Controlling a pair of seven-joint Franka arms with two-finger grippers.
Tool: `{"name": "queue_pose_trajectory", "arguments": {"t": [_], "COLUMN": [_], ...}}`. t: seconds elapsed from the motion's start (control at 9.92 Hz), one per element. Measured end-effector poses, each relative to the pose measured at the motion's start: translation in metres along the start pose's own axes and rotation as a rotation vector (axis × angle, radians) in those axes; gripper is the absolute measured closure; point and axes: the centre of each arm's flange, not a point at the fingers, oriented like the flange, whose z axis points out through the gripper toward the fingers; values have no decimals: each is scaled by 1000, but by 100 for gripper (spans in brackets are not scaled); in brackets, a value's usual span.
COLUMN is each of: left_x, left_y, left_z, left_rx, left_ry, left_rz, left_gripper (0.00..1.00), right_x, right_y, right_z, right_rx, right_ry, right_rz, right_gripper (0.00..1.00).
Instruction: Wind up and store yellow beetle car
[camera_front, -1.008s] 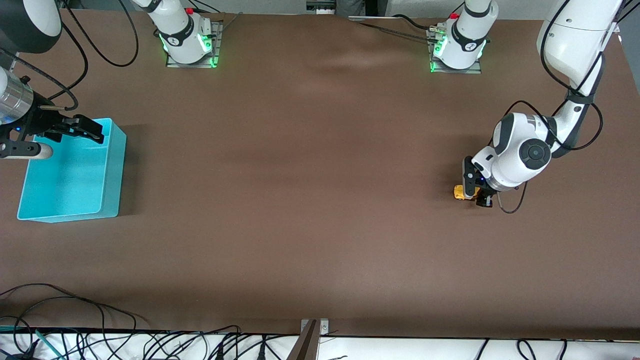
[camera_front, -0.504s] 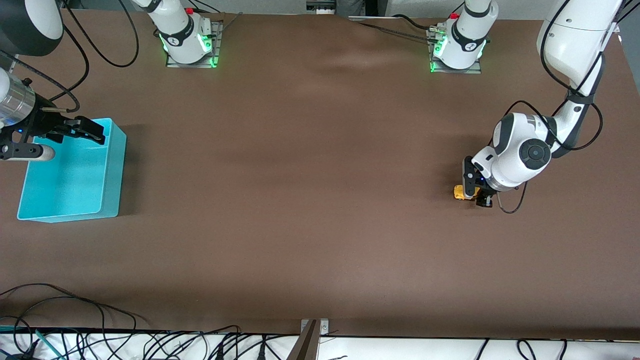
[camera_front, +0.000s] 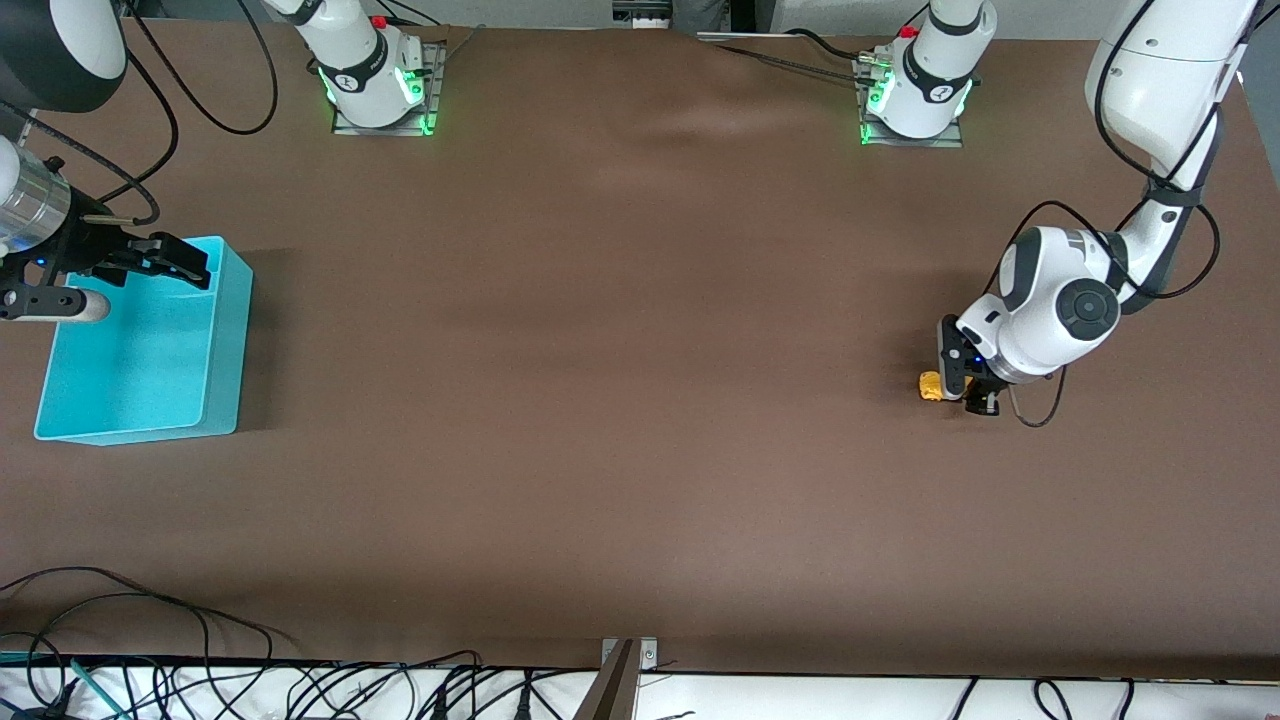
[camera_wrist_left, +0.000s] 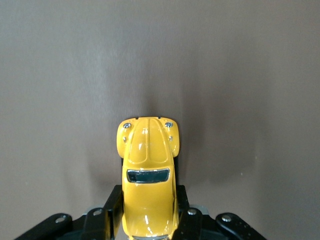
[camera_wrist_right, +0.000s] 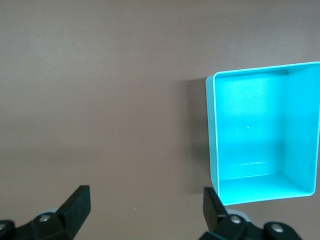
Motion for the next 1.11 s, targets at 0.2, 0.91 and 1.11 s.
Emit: {"name": "queue_pose_trajectory", "arguments": {"t": [0.2,0.91,1.11], "left_x": [-35,-139,-152], "left_y": [-1,0,1], "left_z": [2,7,7], "left_rx": [0,12,16], "left_ry": [1,4,3], "left_rz": [-8,4,12], "left_gripper": [55,55,55], "right_x": [0,0,0], "right_y": [0,0,0], "right_z": [0,0,0], "right_rx": [0,0,1], "right_ry": [0,0,0], "right_rz": [0,0,-1], "right_gripper": [0,0,0]}}
